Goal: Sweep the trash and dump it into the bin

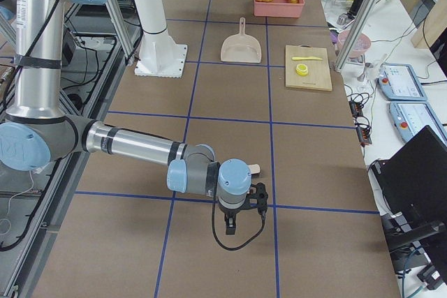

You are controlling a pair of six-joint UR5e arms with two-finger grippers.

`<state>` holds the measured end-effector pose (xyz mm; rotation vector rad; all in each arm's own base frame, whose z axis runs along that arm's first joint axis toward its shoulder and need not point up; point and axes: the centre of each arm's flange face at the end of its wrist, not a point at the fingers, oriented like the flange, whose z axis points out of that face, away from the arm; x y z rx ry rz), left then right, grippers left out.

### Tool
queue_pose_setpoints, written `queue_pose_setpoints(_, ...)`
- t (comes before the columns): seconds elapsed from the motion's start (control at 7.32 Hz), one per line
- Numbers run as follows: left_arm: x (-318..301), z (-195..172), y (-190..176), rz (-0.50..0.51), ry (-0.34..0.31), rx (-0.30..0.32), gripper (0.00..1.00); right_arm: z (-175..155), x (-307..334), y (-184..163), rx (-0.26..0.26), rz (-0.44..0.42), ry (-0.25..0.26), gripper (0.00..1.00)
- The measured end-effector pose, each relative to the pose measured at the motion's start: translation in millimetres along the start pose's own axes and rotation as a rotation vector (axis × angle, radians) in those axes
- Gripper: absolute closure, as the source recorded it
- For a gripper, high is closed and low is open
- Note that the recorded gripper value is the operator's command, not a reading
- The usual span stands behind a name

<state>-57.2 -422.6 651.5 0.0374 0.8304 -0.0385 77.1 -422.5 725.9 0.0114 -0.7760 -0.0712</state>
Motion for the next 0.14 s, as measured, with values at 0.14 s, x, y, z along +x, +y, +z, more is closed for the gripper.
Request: queue_pose_setpoints(0.14, 1.6, -1.1, -2.4, 0.002, -0.001, 0.003, 0.02, 0.1, 0.2, 0.1, 0.000, 0.000, 0.001, 0.00)
